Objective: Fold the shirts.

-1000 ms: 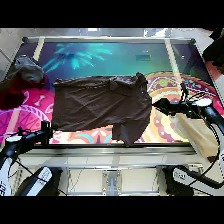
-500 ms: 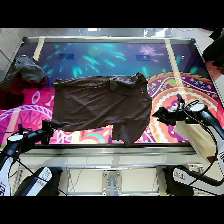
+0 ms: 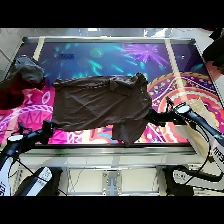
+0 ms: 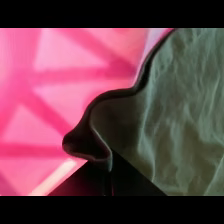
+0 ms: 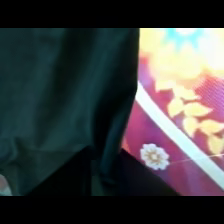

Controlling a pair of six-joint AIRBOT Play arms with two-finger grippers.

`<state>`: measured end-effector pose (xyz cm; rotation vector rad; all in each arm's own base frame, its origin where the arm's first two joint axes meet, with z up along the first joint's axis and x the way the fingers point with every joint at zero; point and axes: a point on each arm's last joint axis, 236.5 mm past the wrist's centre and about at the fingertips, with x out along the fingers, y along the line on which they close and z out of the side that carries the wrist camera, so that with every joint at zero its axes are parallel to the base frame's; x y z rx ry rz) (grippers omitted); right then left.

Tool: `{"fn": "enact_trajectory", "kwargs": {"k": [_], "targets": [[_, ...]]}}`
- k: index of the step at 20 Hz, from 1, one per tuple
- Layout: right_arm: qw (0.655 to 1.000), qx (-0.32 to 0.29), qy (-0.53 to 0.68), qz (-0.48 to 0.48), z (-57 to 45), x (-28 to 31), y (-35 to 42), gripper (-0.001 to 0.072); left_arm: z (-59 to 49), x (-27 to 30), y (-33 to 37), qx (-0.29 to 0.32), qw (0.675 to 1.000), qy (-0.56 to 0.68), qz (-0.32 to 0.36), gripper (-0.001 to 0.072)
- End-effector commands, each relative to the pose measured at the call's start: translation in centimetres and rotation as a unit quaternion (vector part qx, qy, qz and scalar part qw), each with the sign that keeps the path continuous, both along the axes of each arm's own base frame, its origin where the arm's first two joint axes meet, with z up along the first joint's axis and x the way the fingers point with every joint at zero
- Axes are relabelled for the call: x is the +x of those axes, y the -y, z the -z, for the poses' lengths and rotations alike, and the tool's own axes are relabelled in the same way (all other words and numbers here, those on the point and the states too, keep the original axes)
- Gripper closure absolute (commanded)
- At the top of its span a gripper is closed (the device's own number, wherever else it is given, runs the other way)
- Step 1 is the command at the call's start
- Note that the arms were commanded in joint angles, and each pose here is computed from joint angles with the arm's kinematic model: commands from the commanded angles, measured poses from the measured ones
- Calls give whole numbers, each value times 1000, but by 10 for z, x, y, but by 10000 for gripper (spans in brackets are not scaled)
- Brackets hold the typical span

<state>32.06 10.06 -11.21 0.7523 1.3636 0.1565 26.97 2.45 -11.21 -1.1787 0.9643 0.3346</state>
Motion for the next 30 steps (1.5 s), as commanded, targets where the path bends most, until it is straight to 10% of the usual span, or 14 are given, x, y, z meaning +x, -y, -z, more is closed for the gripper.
{"fn": "enact_trajectory", "kwargs": {"k": [1, 6, 10, 14, 20, 25, 30], "targets": [[999, 37, 12, -14, -16, 4, -26, 699, -12, 5, 10, 26, 996, 29, 82, 695], [977, 64, 127, -160, -134, -2, -52, 698, -145, 46, 23, 100, 953, 182, 219, 696], [929, 7, 271, -251, -272, -42, -52, 698, -307, 32, 14, 305, 868, 299, 252, 696], [857, -75, 462, -216, -422, -95, -44, 698, -434, -35, -35, 516, 801, 281, 114, 698], [740, -210, 627, -123, -571, -131, -2, 700, -520, -63, -21, 611, 714, 292, 179, 698], [787, -221, 561, -131, -541, -51, 11, 701, -495, 16, -11, 653, 673, 217, 270, 698], [886, -199, 382, -174, -400, 88, 23, 700, -380, 146, -19, 617, 714, 93, 318, 698]]}}
